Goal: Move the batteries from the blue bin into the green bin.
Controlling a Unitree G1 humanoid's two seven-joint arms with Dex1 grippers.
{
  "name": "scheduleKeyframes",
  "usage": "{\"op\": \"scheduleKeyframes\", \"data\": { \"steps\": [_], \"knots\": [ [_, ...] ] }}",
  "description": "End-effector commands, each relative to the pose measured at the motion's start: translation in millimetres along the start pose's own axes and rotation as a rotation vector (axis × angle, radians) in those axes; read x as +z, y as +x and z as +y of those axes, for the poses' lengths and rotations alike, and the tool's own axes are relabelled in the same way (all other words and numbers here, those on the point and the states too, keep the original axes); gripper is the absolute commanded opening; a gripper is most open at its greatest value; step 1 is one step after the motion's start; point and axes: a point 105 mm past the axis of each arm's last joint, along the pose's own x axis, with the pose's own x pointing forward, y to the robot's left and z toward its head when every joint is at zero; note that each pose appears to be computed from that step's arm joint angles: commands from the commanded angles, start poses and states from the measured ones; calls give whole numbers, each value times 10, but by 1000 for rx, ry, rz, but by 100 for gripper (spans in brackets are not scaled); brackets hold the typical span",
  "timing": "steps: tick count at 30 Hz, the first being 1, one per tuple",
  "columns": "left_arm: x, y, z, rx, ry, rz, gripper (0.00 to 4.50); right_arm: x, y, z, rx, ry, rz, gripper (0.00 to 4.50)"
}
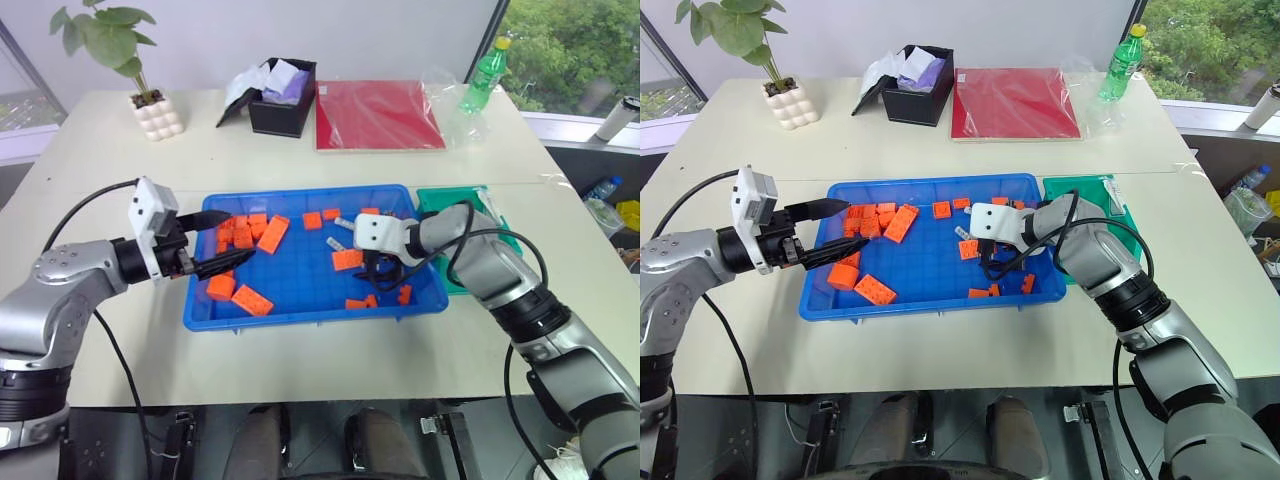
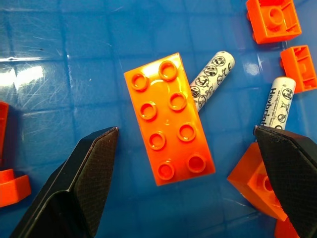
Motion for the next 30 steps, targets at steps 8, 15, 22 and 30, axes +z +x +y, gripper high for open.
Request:
{"op": "scheduleKeyframes", "data": {
  "steps": [8,15,22,30],
  "knots": [
    [76,-13,-27,-17,55,-1,450,152,-88,-45,-30,-27,-40,448],
    [71,-28,-14,-9,56,0,450,198,-90,-60,-35,-32,-54,448],
    [73,-36,-8,-2,56,-3,450,165,-72,-53,-36,-23,-47,448],
    [77,-34,-1,3,57,-7,450,169,-70,-47,-33,-17,-53,245]
  ]
}}
